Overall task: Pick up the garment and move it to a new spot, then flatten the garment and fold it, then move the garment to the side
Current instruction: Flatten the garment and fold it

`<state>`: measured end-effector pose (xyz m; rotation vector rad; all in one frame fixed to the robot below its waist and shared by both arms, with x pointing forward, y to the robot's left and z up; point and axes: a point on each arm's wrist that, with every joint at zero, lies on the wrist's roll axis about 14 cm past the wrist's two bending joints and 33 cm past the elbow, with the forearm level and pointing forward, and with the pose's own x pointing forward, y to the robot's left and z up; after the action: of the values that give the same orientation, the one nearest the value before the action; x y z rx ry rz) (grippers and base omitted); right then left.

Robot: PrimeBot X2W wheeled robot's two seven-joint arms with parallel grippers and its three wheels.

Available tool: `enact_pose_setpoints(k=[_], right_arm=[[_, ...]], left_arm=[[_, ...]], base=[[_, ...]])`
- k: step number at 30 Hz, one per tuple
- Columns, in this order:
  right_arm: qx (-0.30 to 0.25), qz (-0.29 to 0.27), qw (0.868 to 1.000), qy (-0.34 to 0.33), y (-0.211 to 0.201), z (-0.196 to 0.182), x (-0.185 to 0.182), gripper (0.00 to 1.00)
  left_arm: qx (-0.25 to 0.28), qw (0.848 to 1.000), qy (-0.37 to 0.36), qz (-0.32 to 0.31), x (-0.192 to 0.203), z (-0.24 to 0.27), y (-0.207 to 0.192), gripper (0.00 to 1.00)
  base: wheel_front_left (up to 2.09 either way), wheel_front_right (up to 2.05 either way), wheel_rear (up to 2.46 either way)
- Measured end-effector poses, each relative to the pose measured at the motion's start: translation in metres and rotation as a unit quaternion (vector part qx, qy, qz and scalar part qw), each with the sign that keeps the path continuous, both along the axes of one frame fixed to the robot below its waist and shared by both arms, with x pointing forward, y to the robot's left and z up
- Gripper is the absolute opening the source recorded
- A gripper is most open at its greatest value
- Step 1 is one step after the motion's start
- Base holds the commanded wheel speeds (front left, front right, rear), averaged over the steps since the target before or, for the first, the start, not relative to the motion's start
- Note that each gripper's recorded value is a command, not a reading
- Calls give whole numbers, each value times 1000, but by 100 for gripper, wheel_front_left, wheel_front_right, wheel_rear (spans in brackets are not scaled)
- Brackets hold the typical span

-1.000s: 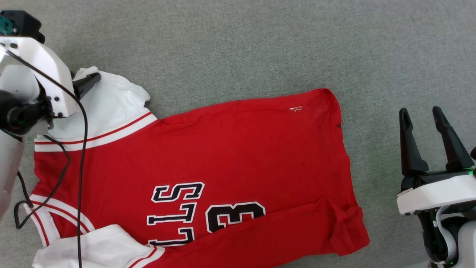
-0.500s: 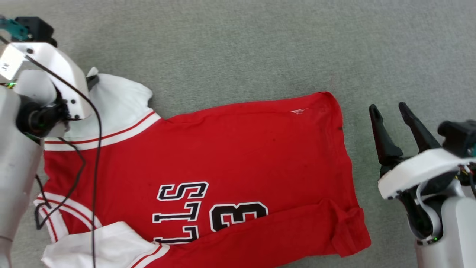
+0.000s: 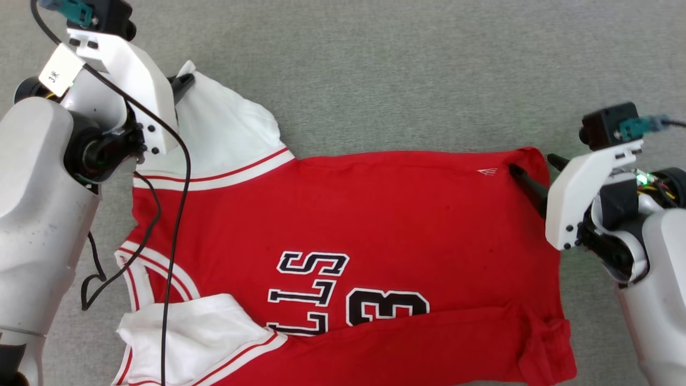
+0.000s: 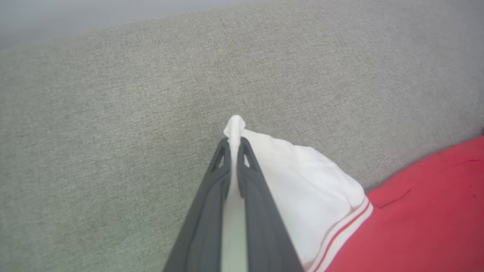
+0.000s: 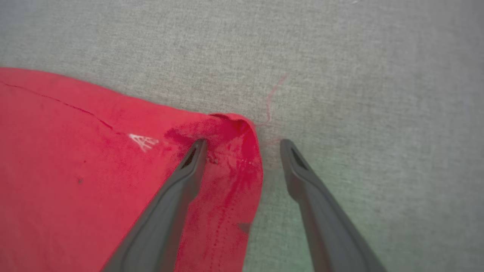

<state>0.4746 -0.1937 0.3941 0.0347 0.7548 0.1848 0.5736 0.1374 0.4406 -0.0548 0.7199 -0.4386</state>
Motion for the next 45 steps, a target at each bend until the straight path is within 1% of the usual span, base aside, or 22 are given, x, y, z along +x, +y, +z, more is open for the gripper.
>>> enact_pose_setpoints(k=[3, 6, 7, 8, 9, 11, 14, 20, 24, 28, 33, 39, 45], right_arm=[[-13, 35, 998, 44, 12, -9, 3, 100], [-27, 55, 993, 96, 14, -21, 0, 100], [-32, 60, 991, 114, 14, -25, -2, 98], [-31, 62, 989, 131, 14, -28, -3, 37], [-32, 65, 987, 142, 15, -30, -4, 0], [-29, 69, 985, 154, 17, -32, -5, 0], [-26, 70, 987, 145, 19, -27, -2, 0], [-8, 46, 997, 66, 13, 10, 18, 0], [-1, 30, 999, 23, 6, 34, 15, 0], [4, 19, 1000, -1, 2, 48, 0, 0], [21, 10, 1000, -2, 6, 48, -32, 0], [47, -11, 999, 14, 8, 35, -74, 0], [76, -45, 995, 47, 8, 13, -120, 0]], left_arm=[[0, 1000, -8, -4, -1, 3, 1, 0], [0, 1000, -13, -5, -3, 4, 3, 0], [-1, 1000, -15, -5, -3, 4, 3, 0], [-2, 1000, -15, -6, -4, 4, 3, 0], [-2, 1000, -15, -6, -5, 3, 4, 0], [-3, 1000, -15, -4, -7, 2, 5, 0], [-5, 1000, -27, 2, -9, 8, 9, 0], [-10, 998, -64, 26, -15, 26, 24, 0], [-19, 995, -82, 46, -28, 37, 34, 0], [-25, 993, -94, 63, -50, 43, 46, 0], [-34, 990, -98, 94, -86, 40, 56, 0], [-50, 987, -64, 139, -143, 15, 64, 0], [-76, 982, 3, 173, -207, -20, 55, 0]], base=[[0, 0, 0], [0, 0, 0], [0, 0, 0], [0, 0, 0], [0, 0, 0], [0, 0, 0], [0, 0, 0], [0, 0, 0], [0, 0, 0], [0, 0, 0], [0, 0, 0], [0, 0, 0], [0, 0, 0]])
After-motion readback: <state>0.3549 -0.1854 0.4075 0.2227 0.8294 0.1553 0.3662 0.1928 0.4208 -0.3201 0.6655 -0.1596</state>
